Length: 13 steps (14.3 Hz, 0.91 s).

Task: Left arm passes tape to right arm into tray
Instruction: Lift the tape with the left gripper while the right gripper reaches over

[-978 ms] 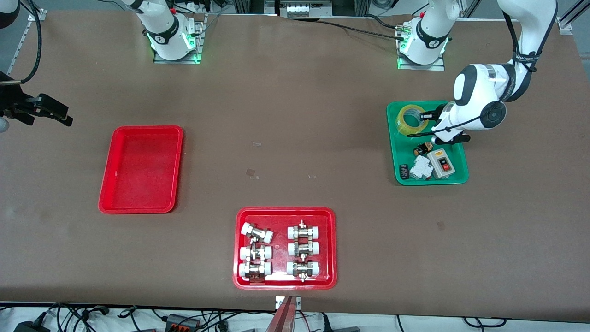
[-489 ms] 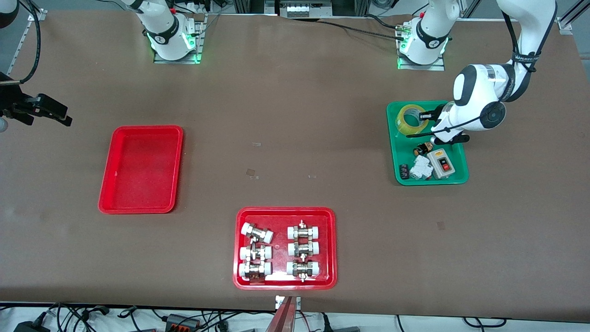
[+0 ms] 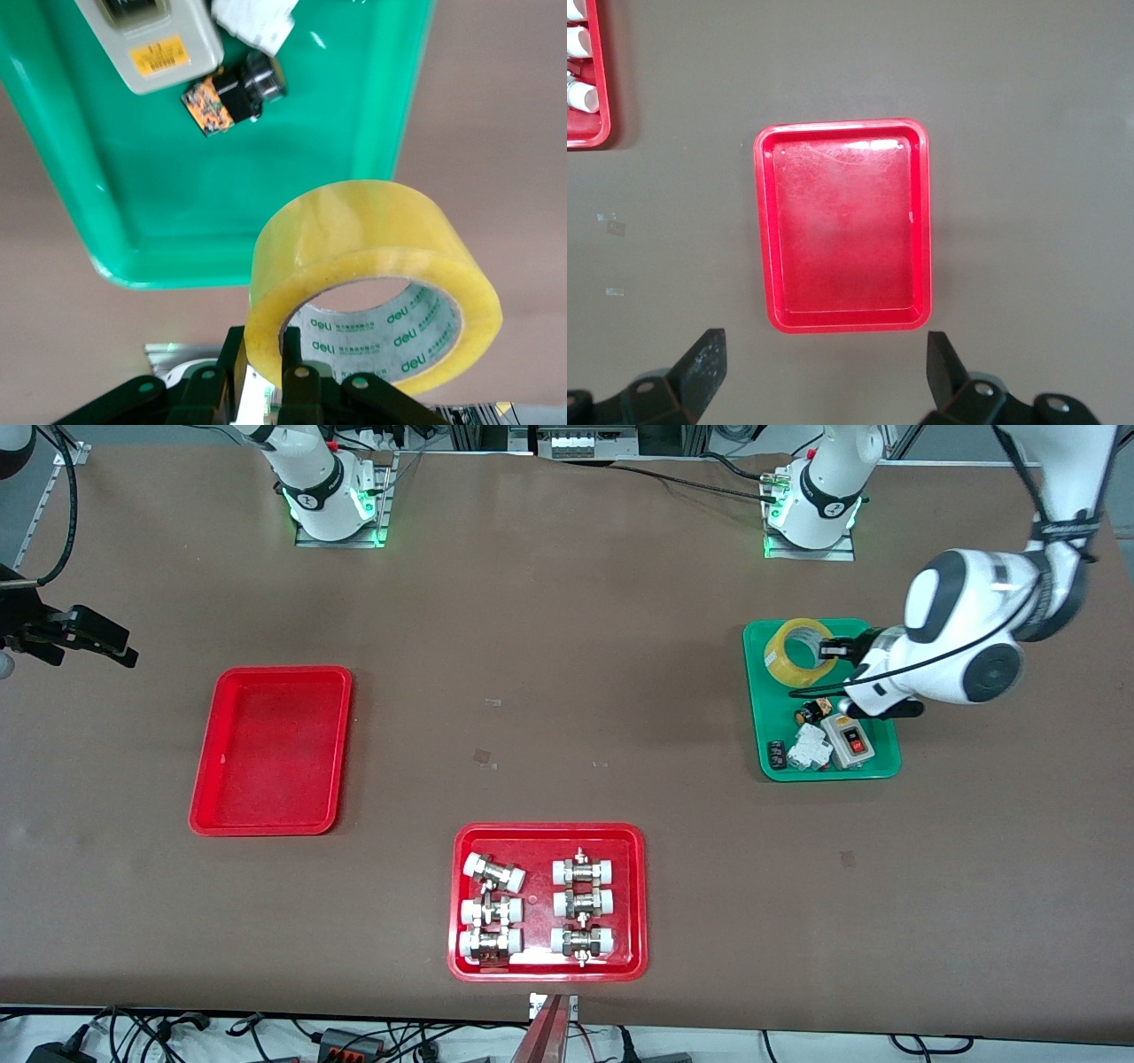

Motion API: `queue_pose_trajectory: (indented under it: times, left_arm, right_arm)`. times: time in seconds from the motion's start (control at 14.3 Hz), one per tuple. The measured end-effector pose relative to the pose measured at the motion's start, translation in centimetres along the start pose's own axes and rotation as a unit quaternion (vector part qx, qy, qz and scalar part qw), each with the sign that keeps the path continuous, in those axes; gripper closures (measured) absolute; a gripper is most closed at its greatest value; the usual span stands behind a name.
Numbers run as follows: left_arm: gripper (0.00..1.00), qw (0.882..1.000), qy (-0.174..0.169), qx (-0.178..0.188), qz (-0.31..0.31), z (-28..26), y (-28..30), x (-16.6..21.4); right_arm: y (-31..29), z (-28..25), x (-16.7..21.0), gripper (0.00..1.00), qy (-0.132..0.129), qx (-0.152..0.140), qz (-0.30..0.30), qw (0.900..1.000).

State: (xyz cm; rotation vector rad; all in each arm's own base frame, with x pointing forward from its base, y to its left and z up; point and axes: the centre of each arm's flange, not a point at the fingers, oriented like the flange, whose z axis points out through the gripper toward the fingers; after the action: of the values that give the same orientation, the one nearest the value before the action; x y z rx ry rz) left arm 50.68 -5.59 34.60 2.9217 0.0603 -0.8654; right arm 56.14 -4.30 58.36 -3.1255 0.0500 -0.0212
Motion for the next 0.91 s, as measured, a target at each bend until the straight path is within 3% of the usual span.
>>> queue_pose_trajectory:
  times: [0.07, 0.21, 0.49, 0.7, 0.91]
  left_arm:
    - [0.80, 1.000, 0.003, -0.009, 0.013, -2.7, 1.6, -0.7]
    - [0.80, 0.996, 0.008, -0.064, 0.056, -7.3, 7.2, -2.8]
    - [0.80, 0.976, 0.020, -0.176, 0.131, -13.0, 18.7, -8.0]
    - [0.80, 0.964, 0.022, -0.243, 0.110, -16.5, 25.2, -11.7]
    - [0.80, 0.956, 0.041, -0.284, 0.061, -17.8, 29.7, -12.2]
  right_arm:
    - [0.0, 0.0, 0.0, 0.00, 0.000, 0.000, 0.000, 1.000]
    - [0.0, 0.0, 0.0, 0.00, 0.000, 0.000, 0.000, 1.000]
    - [-0.4, 1.1, -0.1, 0.00, -0.024, 0.012, -0.002, 1.000]
    - [-2.0, 3.7, 0.5, 0.00, -0.056, 0.067, 0.000, 0.996]
    - [-5.8, 6.3, 0.7, 0.00, -0.100, 0.105, -0.025, 0.989]
